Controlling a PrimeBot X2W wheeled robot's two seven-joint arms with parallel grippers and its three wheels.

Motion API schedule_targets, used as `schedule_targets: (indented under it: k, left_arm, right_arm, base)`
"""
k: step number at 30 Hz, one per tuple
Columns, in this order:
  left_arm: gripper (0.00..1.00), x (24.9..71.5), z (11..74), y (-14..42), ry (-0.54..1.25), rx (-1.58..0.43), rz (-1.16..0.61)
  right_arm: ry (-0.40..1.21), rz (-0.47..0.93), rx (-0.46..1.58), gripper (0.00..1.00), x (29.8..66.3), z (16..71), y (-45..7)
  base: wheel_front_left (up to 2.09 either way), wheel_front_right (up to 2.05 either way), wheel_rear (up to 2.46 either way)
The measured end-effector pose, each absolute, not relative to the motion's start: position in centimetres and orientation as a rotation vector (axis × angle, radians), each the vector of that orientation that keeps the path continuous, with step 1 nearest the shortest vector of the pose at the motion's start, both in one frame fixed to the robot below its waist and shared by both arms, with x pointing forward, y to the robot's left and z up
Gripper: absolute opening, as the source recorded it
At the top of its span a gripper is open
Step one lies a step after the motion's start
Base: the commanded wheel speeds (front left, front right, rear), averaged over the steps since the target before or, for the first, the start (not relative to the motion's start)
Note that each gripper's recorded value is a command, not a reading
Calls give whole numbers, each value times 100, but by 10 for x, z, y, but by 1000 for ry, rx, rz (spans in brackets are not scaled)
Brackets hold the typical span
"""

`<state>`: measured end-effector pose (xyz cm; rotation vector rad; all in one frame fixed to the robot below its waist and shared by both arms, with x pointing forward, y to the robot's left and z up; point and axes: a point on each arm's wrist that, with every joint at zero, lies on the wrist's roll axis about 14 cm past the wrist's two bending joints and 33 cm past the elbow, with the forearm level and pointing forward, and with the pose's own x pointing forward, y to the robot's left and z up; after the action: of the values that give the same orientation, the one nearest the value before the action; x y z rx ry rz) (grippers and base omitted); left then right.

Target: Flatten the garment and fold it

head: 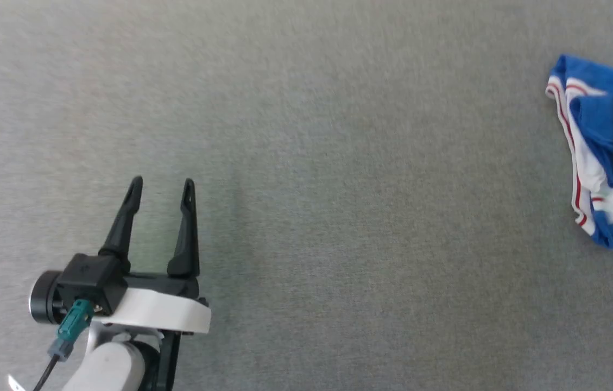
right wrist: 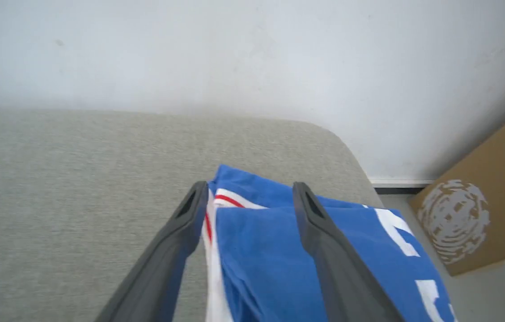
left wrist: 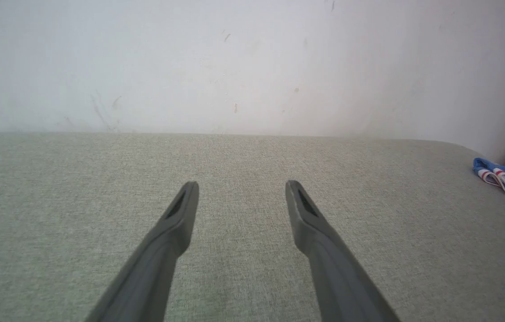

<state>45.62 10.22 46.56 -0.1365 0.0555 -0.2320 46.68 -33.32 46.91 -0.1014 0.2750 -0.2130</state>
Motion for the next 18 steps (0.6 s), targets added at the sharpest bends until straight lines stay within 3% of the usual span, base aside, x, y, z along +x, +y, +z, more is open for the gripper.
schedule_targets:
  k: [9,18]
  left_arm:
    - [100,427,503,125,-14,-136,-171]
    - [100,389,521,147,-49,-144,-99]
  right_arm:
    - [35,-67,61,100,435,513,-246]
    - [-48,-16,29,100,395,533,-216]
  base:
    - [0,0,0]
    - [0,0,0]
